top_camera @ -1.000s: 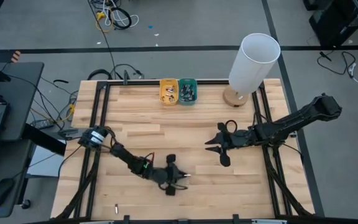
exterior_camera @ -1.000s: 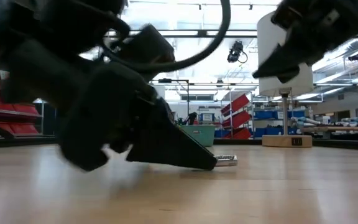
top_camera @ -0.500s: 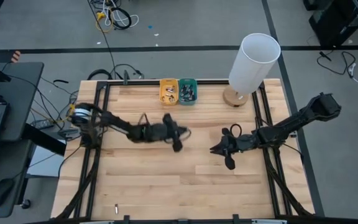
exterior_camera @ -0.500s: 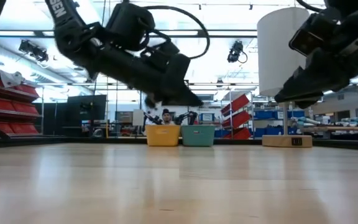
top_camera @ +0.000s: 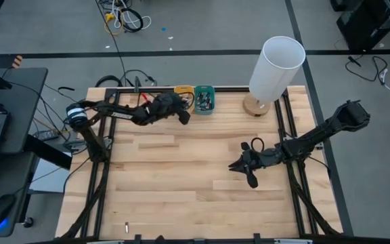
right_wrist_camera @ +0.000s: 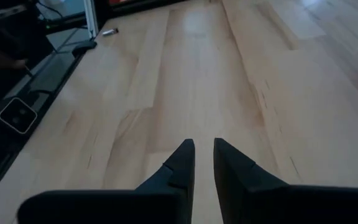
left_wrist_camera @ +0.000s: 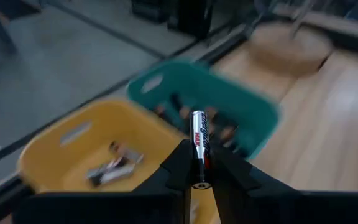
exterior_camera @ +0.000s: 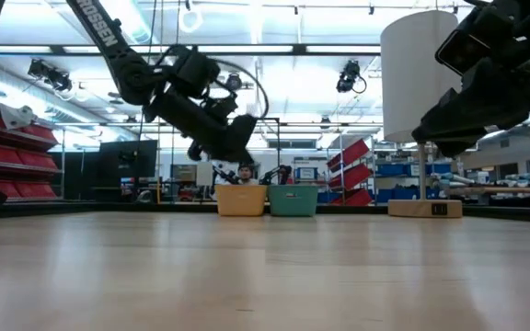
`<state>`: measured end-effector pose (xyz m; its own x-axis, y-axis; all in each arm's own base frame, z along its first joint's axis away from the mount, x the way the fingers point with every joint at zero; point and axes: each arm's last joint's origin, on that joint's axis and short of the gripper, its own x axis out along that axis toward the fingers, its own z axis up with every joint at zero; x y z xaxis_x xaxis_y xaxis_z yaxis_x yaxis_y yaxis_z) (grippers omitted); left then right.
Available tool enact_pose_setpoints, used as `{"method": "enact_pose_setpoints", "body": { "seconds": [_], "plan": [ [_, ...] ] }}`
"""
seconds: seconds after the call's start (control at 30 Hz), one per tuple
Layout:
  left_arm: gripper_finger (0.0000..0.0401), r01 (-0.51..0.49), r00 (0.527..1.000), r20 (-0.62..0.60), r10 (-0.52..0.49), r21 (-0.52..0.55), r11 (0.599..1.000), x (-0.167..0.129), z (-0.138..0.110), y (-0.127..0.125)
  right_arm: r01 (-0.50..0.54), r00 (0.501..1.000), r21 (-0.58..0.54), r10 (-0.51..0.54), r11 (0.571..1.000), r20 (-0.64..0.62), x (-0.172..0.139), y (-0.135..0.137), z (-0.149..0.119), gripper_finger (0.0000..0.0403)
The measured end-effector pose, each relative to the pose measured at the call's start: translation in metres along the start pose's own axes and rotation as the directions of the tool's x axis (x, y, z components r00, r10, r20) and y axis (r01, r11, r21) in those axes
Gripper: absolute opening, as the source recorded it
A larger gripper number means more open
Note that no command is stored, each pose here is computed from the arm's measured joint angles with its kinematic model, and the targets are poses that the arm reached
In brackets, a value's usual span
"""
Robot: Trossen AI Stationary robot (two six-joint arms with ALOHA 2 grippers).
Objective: Sort batteries
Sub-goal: Put the silver battery into the yellow bin
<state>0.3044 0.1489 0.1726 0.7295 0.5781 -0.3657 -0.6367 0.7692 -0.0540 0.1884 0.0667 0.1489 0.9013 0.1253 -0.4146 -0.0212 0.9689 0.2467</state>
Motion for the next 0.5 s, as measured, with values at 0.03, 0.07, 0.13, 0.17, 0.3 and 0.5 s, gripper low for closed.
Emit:
{"method": "enact_pose_setpoints", "body": {
  "seconds": [0.03, 0.07, 0.13, 0.17, 0.3, 0.5],
  "plan": [
    [0.0055, -0.011, 1.0, -0.026, 0.011, 0.006, 1.0, 0.001, -0.002, 0.003, -0.002, 1.0, -0.002, 0.002, 1.0, -0.002, 0.0, 0.001, 0.0, 0.0047],
    [0.0059, -0.02, 0.999, -0.047, 0.02, 0.009, 1.0, 0.001, -0.004, 0.006, -0.004, 1.0, -0.004, 0.004, 1.0, -0.004, 0.0, 0.001, -0.001, 0.0047],
    [0.0068, -0.069, 0.995, -0.067, 0.07, 0.015, 0.997, 0.001, -0.007, 0.009, -0.006, 1.0, -0.011, 0.006, 1.0, -0.005, 0.0, 0.001, -0.001, 0.0047],
    [0.0076, -0.108, 0.992, -0.067, 0.109, 0.018, 0.994, 0.001, -0.007, 0.011, -0.007, 1.0, -0.013, 0.006, 1.0, -0.003, 0.0, 0.001, -0.001, 0.0047],
    [0.0119, -0.158, 0.984, -0.082, 0.155, -0.034, 0.987, 0.0, -0.007, 0.014, -0.012, 1.0, -0.005, 0.012, 1.0, 0.001, 0.0, 0.002, 0.0, 0.0047],
    [0.0201, -0.002, 1.0, -0.027, 0.001, -0.054, 0.999, -0.013, 0.012, 0.009, -0.046, 0.998, -0.01, 0.046, 0.999, -0.033, -0.002, 0.007, -0.008, 0.0047]
  ]
}}
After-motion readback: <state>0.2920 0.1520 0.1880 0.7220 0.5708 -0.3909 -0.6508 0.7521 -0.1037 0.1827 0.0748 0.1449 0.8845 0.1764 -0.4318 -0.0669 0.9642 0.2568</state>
